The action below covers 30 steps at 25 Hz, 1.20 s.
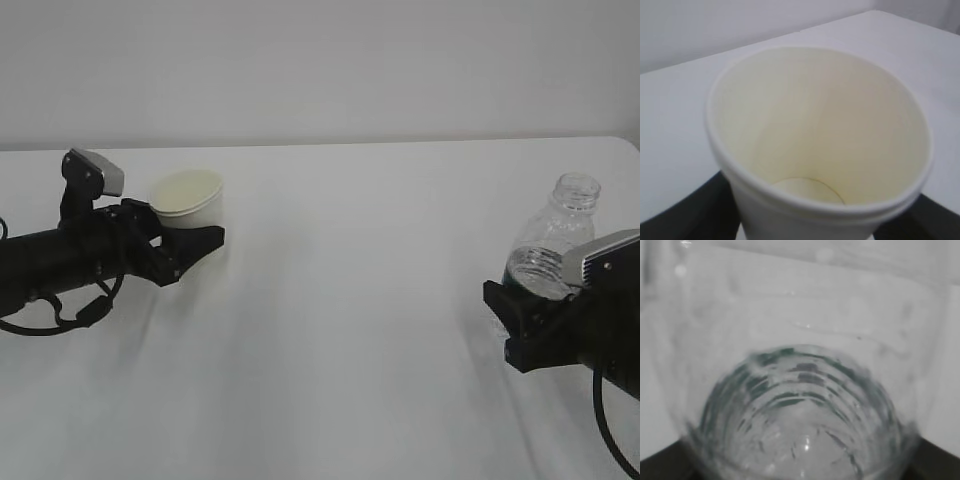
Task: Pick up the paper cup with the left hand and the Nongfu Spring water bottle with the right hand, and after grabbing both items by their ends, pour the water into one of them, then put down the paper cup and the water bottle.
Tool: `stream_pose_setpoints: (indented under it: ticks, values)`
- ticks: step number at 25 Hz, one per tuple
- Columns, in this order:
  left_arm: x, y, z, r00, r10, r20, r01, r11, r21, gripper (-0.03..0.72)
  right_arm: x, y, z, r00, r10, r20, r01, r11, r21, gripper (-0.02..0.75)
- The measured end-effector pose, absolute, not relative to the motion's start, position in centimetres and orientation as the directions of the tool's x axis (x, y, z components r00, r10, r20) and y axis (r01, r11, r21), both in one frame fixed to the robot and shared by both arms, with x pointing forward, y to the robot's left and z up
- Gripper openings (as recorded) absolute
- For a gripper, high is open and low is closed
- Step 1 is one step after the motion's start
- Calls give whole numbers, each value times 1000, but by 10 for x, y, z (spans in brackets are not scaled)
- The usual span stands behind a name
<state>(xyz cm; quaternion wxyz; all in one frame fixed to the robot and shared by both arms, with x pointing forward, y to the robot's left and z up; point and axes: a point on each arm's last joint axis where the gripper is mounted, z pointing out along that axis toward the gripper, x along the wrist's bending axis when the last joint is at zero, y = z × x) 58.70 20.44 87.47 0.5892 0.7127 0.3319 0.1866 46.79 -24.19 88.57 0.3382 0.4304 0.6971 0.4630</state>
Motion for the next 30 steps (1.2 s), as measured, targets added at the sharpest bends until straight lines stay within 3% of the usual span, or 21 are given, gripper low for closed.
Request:
stream_pose_setpoints:
  ticks: [11, 30]
  values:
    - [569, 191, 877, 854, 499, -149, 243, -129, 961, 512, 467, -241, 886, -414, 907, -75, 284, 207, 936, 484]
    - [541, 133, 876, 948, 296, -117, 181, -199, 963, 511, 464, -234, 885, -497, 864, -85, 261, 242, 935, 484]
